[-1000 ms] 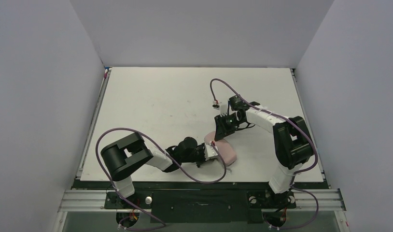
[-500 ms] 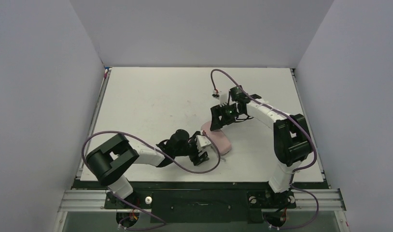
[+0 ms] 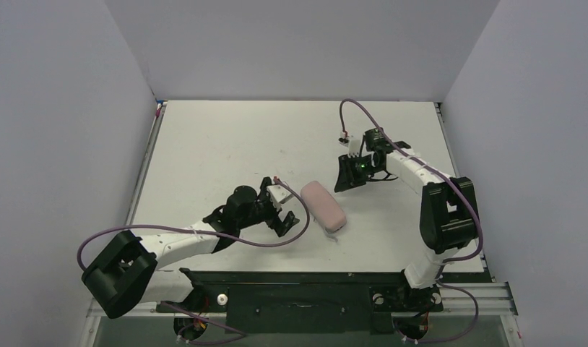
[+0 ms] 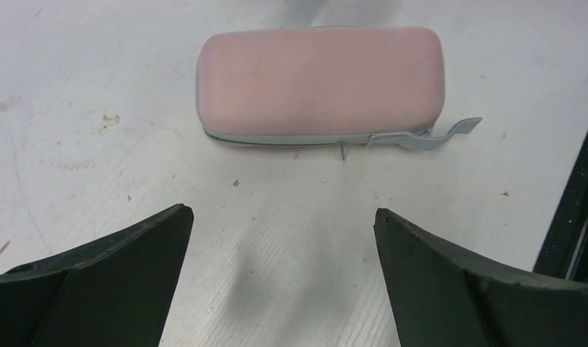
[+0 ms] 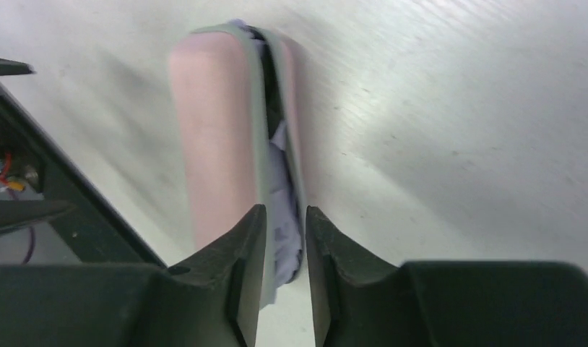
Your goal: Open the umbrella
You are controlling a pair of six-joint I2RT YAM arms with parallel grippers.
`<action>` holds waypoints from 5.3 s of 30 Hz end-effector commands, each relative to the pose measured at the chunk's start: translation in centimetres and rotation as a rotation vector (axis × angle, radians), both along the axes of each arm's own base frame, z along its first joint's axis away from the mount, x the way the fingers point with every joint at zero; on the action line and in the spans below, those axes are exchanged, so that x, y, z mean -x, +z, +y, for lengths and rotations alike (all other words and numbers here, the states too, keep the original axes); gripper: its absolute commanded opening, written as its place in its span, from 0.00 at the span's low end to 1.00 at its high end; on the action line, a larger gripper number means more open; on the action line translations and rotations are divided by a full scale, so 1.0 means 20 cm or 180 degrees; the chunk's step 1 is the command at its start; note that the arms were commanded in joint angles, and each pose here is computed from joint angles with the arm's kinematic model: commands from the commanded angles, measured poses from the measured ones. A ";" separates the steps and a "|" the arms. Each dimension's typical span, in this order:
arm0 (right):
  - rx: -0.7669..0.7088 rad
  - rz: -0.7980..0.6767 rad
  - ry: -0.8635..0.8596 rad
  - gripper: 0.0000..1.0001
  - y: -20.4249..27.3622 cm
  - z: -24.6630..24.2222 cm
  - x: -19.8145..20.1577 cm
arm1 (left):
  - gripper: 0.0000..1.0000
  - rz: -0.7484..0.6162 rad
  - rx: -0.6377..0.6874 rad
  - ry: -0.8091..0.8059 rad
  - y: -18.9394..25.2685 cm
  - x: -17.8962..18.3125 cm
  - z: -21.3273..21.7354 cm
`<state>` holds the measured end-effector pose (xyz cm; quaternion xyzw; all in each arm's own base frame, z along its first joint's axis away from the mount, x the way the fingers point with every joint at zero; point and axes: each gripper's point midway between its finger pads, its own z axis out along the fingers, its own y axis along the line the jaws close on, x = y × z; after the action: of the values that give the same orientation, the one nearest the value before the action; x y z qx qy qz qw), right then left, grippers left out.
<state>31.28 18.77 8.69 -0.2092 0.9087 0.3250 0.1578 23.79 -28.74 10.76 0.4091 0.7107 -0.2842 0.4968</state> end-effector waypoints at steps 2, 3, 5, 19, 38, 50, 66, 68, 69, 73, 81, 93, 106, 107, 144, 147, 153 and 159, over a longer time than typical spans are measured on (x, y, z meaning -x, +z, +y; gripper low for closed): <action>0.0451 -0.0166 -0.0171 0.19 -0.09 -0.12 -0.04 | 0.97 0.0192 -0.0037 0.0539 -0.04 -0.08 0.12; 0.0486 -0.0152 -0.0161 0.18 -0.11 -0.12 -0.04 | 0.97 0.0222 -0.0040 0.0565 -0.05 -0.09 0.13; 0.0525 -0.0090 -0.0080 0.19 -0.15 -0.10 -0.02 | 0.97 0.0229 -0.0043 0.0606 -0.05 -0.10 0.14; 0.0137 -0.0227 0.0450 0.61 0.05 0.16 0.13 | 0.97 0.0256 0.0025 0.0717 -0.03 -0.12 0.15; 0.1414 -0.0635 0.0522 0.58 -0.24 0.20 0.24 | 0.97 0.0530 0.0070 0.1471 0.04 -0.21 0.44; 0.1183 -0.0813 0.0455 0.00 -0.17 0.37 0.14 | 0.97 0.0483 0.0152 0.1944 0.16 -0.32 0.76; 0.0246 -0.1297 0.0190 0.00 0.44 0.54 -0.10 | 0.97 0.0602 0.0370 0.1611 0.34 -0.35 0.77; 0.0185 -0.1316 0.0040 0.00 0.49 0.46 -0.16 | 0.97 0.0535 0.0441 0.1440 0.39 -0.37 0.72; 0.0103 -0.1292 -0.0054 0.00 0.53 0.41 -0.20 | 0.97 0.0525 0.0455 0.1357 0.41 -0.37 0.69; -0.0219 -0.1217 -0.0274 0.00 0.64 0.27 -0.26 | 0.97 0.0456 0.0296 0.0930 0.44 -0.38 0.50; -0.0458 -0.1240 -0.1006 0.00 0.77 -0.07 -0.40 | 0.97 0.0283 -0.0277 0.0235 0.41 -0.42 -0.05; -0.0281 -0.1270 -0.1504 0.00 0.73 -0.40 -0.36 | 0.88 0.0806 -0.1823 -0.0323 -0.25 -0.21 -0.20; -0.0259 -0.1241 -0.1479 0.00 0.71 -0.40 -0.37 | 0.88 0.1106 -0.3248 -0.0086 -0.52 -0.24 0.54; -0.0259 -0.1239 -0.1477 0.00 0.71 -0.40 -0.37 | 0.88 0.1204 -0.3338 -0.0062 -0.53 -0.21 0.63; -0.1108 -0.1875 -0.0258 0.00 1.08 0.18 -0.15 | 0.97 0.0449 -0.0580 0.0629 0.82 -0.47 0.77; -0.1328 -0.2020 -0.0166 0.00 1.20 0.26 -0.13 | 0.97 0.0334 0.0048 0.0436 1.02 -0.48 0.62; -0.1459 -0.2313 0.0026 0.00 1.34 0.36 -0.08 | 0.97 0.0452 0.1269 0.0069 1.33 -0.43 0.34; -0.1311 -0.2617 0.0351 0.00 1.37 0.42 0.02 | 0.97 0.0536 0.1502 -0.0076 1.39 -0.39 0.15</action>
<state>32.24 26.51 29.25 -0.2699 0.7568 0.4068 0.4347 32.67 -22.96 33.45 0.2703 0.7213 -0.4143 0.4848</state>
